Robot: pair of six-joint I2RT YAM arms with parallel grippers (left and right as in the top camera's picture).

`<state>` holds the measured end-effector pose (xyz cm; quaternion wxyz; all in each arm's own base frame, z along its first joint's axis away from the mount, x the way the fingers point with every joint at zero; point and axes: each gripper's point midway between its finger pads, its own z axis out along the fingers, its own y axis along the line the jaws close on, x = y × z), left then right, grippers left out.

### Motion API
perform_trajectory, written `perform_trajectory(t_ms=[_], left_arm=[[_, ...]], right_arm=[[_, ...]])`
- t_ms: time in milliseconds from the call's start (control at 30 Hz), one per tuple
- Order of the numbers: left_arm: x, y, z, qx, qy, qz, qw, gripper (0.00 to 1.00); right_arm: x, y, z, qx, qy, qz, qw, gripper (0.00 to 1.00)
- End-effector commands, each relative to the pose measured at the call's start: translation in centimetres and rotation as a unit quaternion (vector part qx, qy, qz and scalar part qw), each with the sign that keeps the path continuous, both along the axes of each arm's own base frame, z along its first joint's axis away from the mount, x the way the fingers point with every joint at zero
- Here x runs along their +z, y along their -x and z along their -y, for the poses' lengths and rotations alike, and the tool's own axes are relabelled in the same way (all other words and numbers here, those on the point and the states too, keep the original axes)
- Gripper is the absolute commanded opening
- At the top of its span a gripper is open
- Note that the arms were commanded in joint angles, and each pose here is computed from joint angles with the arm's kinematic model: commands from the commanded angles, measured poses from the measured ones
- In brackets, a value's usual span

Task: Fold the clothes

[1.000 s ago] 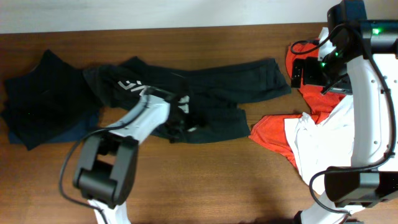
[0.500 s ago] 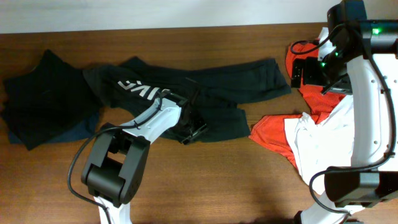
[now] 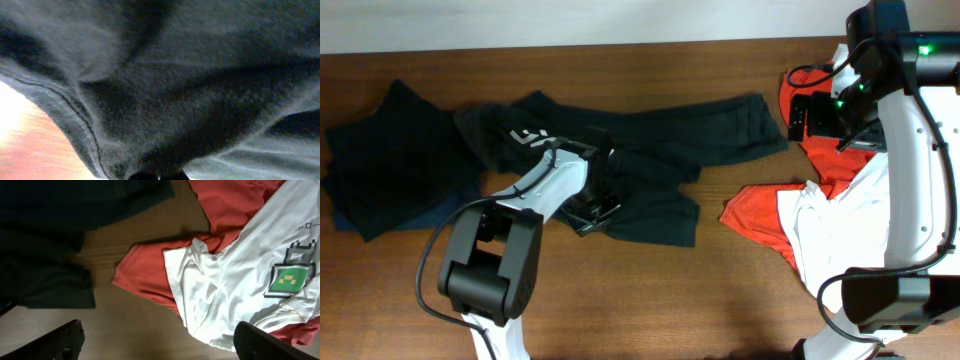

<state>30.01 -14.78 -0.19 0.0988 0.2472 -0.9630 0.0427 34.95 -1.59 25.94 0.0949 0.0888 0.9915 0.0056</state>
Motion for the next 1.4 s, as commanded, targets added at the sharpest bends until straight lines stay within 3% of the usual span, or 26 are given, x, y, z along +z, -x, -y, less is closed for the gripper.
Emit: perform_trajectory(t_ms=[0, 33, 133, 167, 267, 500, 533, 567, 633, 900, 1100, 1233, 1367], left_arm=[[-0.7, 0.8, -5.9, -0.032, -0.076, -0.029, 0.996, 0.00], [-0.3, 0.9, -7.6, -0.035, -0.094, -0.034, 0.994, 0.00], [1.3, 0.6, -11.2, -0.026, -0.107, -0.029, 0.994, 0.00], [2.1, 0.3, -12.4, -0.006, -0.103, -0.018, 0.994, 0.00], [3.7, -0.4, -14.6, 0.032, -0.098, 0.007, 0.995, 0.00], [4.2, -0.3, -17.2, 0.037, -0.094, 0.011, 0.995, 0.00], [4.2, -0.2, -17.4, 0.040, -0.094, 0.009, 0.995, 0.00], [4.2, -0.2, -17.4, 0.029, -0.092, 0.010, 0.995, 0.00], [4.2, -0.1, -17.4, 0.028, -0.091, 0.008, 0.995, 0.00], [4.2, -0.1, -17.4, 0.028, -0.091, 0.008, 0.995, 0.00], [4.2, -0.1, -17.4, 0.028, -0.091, 0.009, 0.995, 0.00], [4.2, -0.1, -17.4, 0.028, -0.091, 0.008, 0.995, 0.00], [4.2, -0.1, -17.4, 0.028, -0.091, 0.008, 0.995, 0.00]], right_arm=[[-0.3, 0.1, 0.5, -0.007, 0.007, -0.007, 1.000, 0.99], [-0.5, 0.2, 0.5, -0.007, 0.007, -0.011, 1.000, 0.97], [-2.2, 0.6, 0.5, -0.006, 0.005, -0.036, 0.999, 0.69], [-3.4, 0.7, 0.4, -0.006, 0.003, -0.049, 0.999, 0.65], [-6.5, 0.9, -0.6, -0.002, -0.028, -0.077, 0.997, 0.62], [-14.8, 1.6, -4.5, 0.044, -0.135, -0.102, 0.985, 0.54], [-16.0, 1.6, -5.4, 0.061, -0.161, -0.097, 0.980, 0.48], [-17.4, 1.7, -6.3, 0.076, -0.187, -0.088, 0.975, 0.26], [-18.7, 1.9, -6.5, 0.076, -0.194, -0.084, 0.974, 0.04], [-24.7, 2.8, -5.9, 0.077, -0.171, -0.059, 0.981, 0.04], [-26.8, 6.6, -0.3, -0.024, -0.020, -0.137, 0.990, 0.04], [-25.7, 10.8, 6.7, -0.192, 0.116, -0.197, 0.954, 0.04], [-25.1, 14.5, 11.1, -0.320, 0.112, -0.234, 0.911, 0.04]])
